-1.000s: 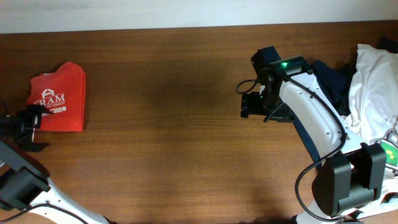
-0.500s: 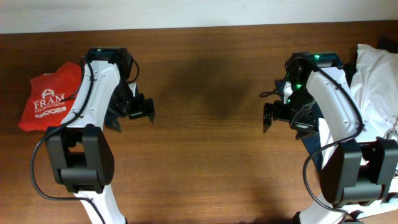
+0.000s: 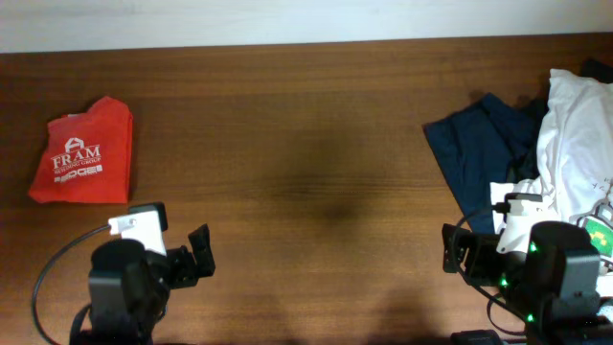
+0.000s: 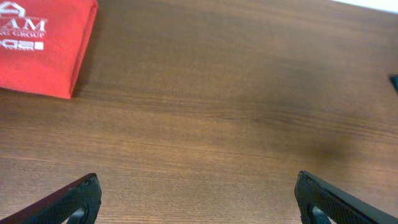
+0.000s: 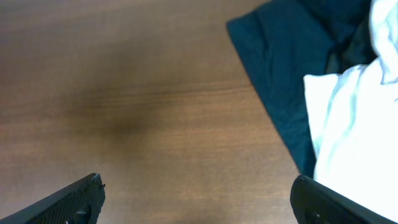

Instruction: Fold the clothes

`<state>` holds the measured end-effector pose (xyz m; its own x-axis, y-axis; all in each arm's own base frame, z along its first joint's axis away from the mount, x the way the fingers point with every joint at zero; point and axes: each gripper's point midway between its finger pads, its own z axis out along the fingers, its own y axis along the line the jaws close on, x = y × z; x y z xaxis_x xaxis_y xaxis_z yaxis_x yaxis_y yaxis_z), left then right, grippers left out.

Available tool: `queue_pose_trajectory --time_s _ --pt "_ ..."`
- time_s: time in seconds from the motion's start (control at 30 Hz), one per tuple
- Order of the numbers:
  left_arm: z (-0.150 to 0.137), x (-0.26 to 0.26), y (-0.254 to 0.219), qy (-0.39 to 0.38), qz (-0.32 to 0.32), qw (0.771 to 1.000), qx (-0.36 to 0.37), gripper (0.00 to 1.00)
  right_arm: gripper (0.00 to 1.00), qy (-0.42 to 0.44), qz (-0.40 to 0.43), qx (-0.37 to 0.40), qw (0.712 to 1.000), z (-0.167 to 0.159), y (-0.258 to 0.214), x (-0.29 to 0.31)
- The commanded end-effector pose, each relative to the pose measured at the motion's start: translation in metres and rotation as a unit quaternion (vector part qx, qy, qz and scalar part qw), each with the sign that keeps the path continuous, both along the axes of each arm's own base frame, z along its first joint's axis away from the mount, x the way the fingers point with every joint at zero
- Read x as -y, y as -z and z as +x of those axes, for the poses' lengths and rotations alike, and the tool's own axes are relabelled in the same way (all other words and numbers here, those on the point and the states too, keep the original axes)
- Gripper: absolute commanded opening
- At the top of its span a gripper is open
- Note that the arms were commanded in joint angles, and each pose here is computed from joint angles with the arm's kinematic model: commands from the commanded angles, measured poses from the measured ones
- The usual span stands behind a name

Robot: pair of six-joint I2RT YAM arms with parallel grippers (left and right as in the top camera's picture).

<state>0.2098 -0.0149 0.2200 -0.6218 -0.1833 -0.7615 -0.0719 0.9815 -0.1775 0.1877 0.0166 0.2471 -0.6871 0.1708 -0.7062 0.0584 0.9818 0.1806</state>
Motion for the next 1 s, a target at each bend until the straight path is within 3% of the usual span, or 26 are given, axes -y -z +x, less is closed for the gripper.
queue_pose_trajectory --time_s 0.0,0.33,0.5,0.6,0.73,0.83,0.9,0.97 --pt "-0.011 -0.006 -0.012 -0.014 0.002 0.999 0.042 0.99 0.99 0.01 -0.013 0.032 0.999 -0.01 -0.008 0.006" --pt "-0.012 -0.006 -0.01 -0.014 0.002 0.999 0.037 0.99 0.99 0.014 -0.016 0.045 0.999 -0.015 -0.012 0.008" --pt "-0.012 -0.006 -0.01 -0.014 0.002 0.999 0.038 0.99 0.99 -0.014 -0.038 0.192 0.981 0.002 -0.018 0.004" --pt "-0.012 -0.006 -0.01 -0.014 0.002 0.999 0.037 0.99 0.99 -0.025 -0.027 0.311 0.95 0.023 0.006 -0.003" --pt "-0.012 -0.006 -0.01 -0.014 0.002 0.999 0.037 0.99 0.99 -0.025 -0.031 0.403 0.914 0.047 0.025 -0.006" --pt "-0.012 -0.006 -0.01 -0.014 0.002 0.999 0.037 0.99 0.99 -0.026 -0.05 0.408 0.911 0.057 0.055 -0.005" --pt "-0.012 -0.006 -0.01 -0.014 0.002 0.999 0.037 0.99 0.99 -0.033 -0.065 0.345 0.936 0.058 0.088 -0.004" --pt "-0.012 -0.006 -0.01 -0.014 0.002 0.999 0.037 0.99 0.99 -0.034 -0.081 0.339 0.937 0.058 0.091 -0.002"
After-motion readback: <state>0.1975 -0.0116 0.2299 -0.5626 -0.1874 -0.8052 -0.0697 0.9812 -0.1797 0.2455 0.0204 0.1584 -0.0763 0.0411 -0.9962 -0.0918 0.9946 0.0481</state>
